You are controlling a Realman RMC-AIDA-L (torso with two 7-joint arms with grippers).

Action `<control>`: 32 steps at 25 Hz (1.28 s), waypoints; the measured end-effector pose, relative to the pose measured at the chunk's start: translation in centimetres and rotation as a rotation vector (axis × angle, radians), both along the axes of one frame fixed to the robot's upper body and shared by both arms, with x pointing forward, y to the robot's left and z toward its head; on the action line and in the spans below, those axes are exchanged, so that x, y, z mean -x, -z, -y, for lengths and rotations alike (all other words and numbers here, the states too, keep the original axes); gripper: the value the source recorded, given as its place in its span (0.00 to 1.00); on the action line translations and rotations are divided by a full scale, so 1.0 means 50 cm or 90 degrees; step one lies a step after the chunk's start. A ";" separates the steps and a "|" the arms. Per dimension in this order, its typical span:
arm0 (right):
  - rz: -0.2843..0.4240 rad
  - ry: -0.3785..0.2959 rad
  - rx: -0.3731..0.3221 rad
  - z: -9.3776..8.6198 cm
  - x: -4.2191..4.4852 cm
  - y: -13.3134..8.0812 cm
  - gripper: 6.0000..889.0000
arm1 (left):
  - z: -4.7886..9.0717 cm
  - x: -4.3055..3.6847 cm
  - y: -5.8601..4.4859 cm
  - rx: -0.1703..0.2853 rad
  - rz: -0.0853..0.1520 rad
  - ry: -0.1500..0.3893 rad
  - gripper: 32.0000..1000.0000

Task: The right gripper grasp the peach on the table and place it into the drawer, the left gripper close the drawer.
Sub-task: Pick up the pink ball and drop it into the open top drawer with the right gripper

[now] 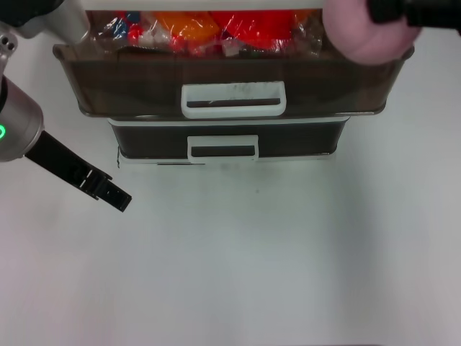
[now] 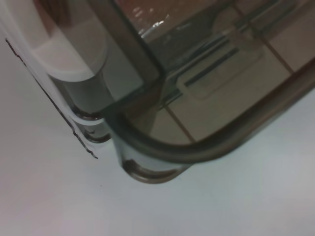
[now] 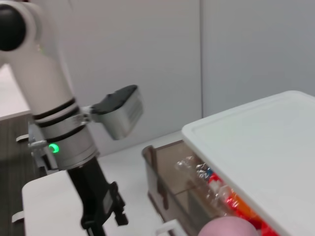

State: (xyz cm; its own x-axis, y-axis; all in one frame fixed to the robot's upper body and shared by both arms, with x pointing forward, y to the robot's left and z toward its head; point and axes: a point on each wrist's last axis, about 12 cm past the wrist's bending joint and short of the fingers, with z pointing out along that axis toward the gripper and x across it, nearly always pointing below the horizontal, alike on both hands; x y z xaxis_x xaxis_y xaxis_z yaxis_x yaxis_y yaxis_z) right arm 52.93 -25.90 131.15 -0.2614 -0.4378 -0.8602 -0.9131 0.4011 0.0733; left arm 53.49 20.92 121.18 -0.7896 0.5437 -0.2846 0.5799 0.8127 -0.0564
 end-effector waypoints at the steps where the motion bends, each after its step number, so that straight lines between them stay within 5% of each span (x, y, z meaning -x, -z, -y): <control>1: 0.002 0.002 0.002 -0.005 -0.009 0.003 0.13 | 0.000 0.000 0.000 0.000 0.000 0.000 0.84; 16: 0.000 -0.038 -0.019 -0.070 -0.104 0.032 0.13 | 0.007 0.001 -0.001 0.008 -0.001 0.011 0.84; 32: 0.005 -0.026 -0.013 -0.094 -0.124 0.053 0.14 | 0.009 0.000 -0.003 0.008 0.000 0.014 0.84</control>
